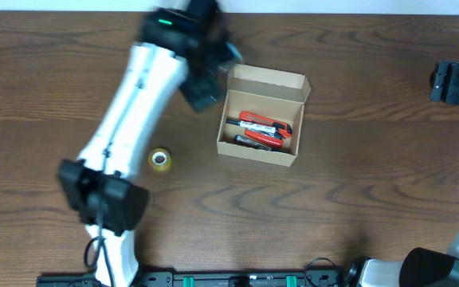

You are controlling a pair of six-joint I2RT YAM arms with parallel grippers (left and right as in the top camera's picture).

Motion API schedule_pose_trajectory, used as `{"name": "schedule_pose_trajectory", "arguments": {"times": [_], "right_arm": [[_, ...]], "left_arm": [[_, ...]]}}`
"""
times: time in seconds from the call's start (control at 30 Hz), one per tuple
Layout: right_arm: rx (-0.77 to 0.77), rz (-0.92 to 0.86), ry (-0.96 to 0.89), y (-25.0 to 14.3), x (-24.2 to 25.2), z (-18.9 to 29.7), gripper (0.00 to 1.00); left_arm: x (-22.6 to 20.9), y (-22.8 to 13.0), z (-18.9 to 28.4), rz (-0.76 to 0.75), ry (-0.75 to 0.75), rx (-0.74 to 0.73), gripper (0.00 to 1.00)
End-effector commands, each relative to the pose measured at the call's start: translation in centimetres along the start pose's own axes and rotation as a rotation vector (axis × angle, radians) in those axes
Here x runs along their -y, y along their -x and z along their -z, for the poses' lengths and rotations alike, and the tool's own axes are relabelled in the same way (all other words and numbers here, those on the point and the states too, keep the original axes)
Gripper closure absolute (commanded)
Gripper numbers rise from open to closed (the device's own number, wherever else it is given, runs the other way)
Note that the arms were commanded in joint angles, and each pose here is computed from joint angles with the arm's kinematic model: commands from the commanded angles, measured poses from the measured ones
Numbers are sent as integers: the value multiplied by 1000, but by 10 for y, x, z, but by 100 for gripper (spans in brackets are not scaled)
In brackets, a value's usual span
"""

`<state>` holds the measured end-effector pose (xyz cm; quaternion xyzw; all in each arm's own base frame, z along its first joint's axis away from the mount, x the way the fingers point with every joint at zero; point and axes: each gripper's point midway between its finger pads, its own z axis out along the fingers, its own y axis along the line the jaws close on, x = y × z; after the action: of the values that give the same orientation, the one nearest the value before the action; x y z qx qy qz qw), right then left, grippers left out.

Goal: Pack container
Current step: 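Release the marker and withdraw the left gripper toward the tape roll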

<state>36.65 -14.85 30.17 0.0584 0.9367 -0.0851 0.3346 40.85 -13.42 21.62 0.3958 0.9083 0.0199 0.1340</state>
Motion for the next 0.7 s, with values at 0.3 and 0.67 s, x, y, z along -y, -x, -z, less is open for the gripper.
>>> {"name": "schedule_pose_trajectory", "arguments": {"times": [0.3,0.67], "right_arm": [[3,-12,16,0,-1,0,11],[-4,-10,21,-1,-2,-1,11]], "left_arm": [[-52,-100,46,601,-94,-33,5],[-16,-153,10,771,40,6,4]]}}
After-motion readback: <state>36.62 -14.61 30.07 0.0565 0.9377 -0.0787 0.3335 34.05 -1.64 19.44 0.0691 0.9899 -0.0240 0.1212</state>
